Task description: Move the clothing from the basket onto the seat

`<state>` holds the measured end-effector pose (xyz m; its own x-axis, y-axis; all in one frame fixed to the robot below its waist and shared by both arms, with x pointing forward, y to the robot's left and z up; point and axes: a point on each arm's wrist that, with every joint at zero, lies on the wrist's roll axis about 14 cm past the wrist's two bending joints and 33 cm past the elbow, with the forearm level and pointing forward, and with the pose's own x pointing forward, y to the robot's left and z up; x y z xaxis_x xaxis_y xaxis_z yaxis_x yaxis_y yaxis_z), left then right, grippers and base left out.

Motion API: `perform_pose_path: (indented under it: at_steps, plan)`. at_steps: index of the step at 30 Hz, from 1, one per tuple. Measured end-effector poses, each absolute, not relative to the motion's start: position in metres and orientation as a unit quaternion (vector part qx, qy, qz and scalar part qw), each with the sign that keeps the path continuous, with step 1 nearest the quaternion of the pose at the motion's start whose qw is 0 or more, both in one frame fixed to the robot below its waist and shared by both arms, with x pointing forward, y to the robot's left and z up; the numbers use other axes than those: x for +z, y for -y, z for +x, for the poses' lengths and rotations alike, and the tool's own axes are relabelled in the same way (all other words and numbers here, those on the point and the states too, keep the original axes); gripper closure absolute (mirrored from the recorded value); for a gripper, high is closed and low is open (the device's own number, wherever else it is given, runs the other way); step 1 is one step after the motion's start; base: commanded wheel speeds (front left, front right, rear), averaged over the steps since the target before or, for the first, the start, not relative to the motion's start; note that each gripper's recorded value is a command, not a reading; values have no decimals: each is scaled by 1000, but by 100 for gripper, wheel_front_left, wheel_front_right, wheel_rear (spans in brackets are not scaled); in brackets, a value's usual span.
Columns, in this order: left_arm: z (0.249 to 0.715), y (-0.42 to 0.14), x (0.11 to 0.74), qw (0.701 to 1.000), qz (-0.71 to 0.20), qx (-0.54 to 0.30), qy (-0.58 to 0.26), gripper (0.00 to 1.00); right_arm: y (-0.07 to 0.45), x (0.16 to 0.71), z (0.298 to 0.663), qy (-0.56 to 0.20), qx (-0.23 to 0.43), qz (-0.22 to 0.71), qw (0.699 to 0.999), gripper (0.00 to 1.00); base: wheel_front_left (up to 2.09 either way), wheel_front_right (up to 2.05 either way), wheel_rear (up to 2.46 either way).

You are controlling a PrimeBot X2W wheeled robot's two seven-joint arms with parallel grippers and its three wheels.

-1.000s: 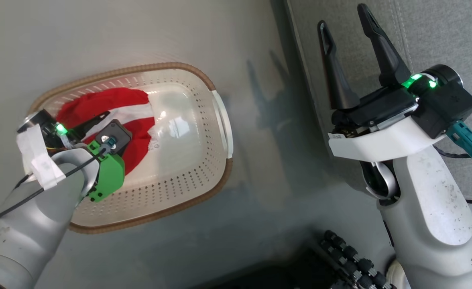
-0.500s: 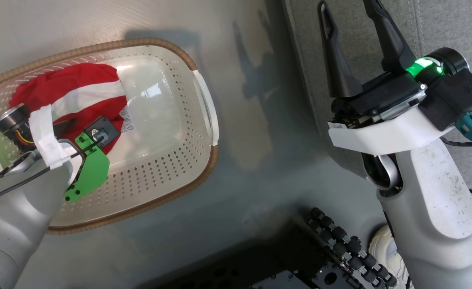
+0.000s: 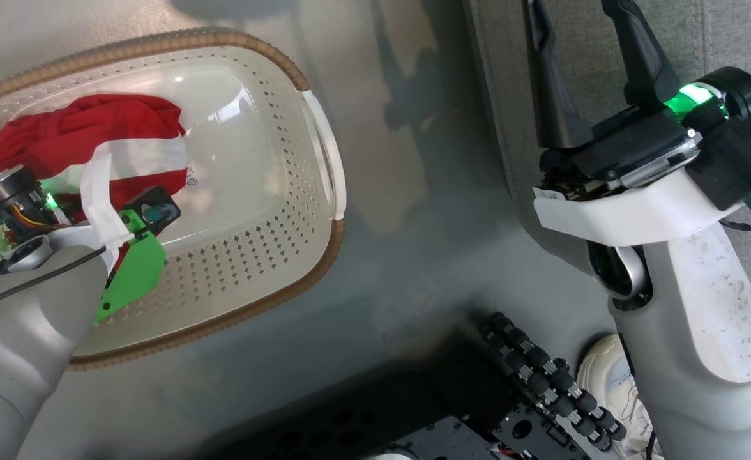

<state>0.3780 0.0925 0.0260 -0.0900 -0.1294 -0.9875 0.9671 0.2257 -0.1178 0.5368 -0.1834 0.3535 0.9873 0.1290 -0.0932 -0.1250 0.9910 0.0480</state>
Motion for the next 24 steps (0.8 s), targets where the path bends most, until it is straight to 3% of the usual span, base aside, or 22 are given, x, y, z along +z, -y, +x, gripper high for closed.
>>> perform_pose_path:
  at_steps: [2, 3, 4, 5, 11, 24]
  plan:
    - [378, -94, 23, 552, 385, -492, -552, 0, 184, 350, 537, -51, 63, 19, 997, 0, 0, 0, 0]
    - [377, -95, 22, 549, 388, -491, -554, 38, 184, 348, 537, -53, 63, 19, 996, 0, 0, 0, 0]
    - [376, -96, 21, 547, 389, -491, -556, 60, 184, 346, 537, -54, 63, 19, 996, 0, 0, 0, 0]
    - [376, -95, 20, 548, 388, -492, -555, 100, 184, 345, 537, -55, 63, 19, 996, 0, 0, 0, 0]
    - [379, -89, 22, 554, 384, -496, -547, 100, 183, 344, 537, -55, 63, 21, 996, 0, 0, 0, 0]
    - [406, -31, 70, 636, 319, -522, -469, 100, 185, 379, 541, -22, 59, 18, 998, 0, 0, 0, 0]
